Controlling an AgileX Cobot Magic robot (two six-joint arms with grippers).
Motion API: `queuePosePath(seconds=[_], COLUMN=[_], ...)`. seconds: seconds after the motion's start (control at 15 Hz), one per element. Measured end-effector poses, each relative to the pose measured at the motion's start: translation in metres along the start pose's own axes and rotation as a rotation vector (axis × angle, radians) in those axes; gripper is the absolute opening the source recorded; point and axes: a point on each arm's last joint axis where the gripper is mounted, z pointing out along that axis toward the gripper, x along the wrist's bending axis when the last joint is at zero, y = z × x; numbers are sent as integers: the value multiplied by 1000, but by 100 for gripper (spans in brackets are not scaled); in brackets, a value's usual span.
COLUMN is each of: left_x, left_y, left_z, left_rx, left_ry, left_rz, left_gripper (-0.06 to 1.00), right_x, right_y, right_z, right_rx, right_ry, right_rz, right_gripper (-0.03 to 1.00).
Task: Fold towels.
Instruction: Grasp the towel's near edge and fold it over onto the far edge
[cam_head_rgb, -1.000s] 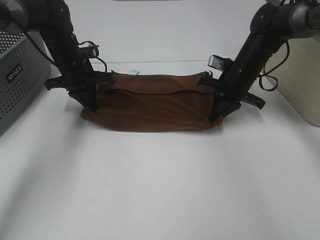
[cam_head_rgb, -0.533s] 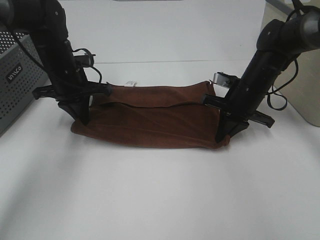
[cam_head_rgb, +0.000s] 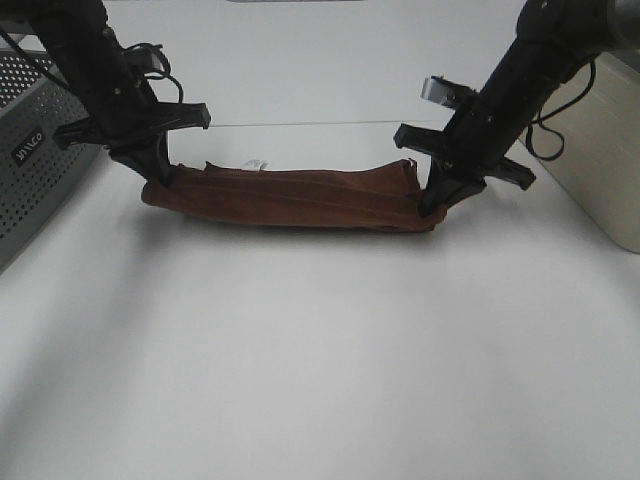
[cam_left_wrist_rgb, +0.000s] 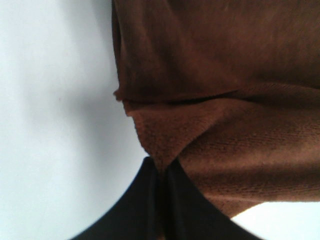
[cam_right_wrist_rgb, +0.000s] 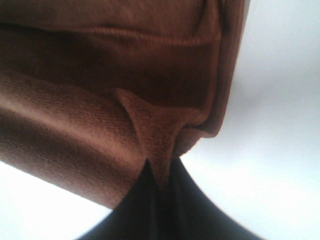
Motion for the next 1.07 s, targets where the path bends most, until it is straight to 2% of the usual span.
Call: queuePosePath(seconds=[0.2,0.33,0.47,0.6,0.67,0.73,0.8,0.87,0.93,1.0,1.07], left_x=[-3,-3,-1,1,2,3,4,4,4,5,5], left_y=[16,30,39,41,41,41,41,41,41,41,41], left_z=[8,21,35,45,50,52,54,54,54,54,53], left_rx=[-98,-183,-253,-279,-277,-277,-276,-278,-278,-272,-265], left_ry=[-29,-44,-58,-58,-50,-43,-42,-42,-40,-33,-22], left_rz=[-15,-44,-77,-84,-80,-76,-76,-76,-74,-69,-59], left_gripper=[1,1,4,5,7,13,21,34,52,68,80], right_x=[6,1,-5,-8,-8,-8,-8,-7,-7,-7,-7], right_y=[27,39,49,53,54,55,54,53,52,51,49], right_z=[-12,3,18,23,22,22,22,23,23,23,22], right_rx=[-95,-110,-170,-202,-212,-219,-214,-204,-189,-176,-162], right_ry=[-3,-6,-19,-25,-26,-25,-23,-18,-17,-16,-21], right_rz=[-42,-43,-36,-32,-33,-33,-32,-29,-29,-29,-34], right_gripper=[0,0,0,2,7,18,35,51,67,76,81])
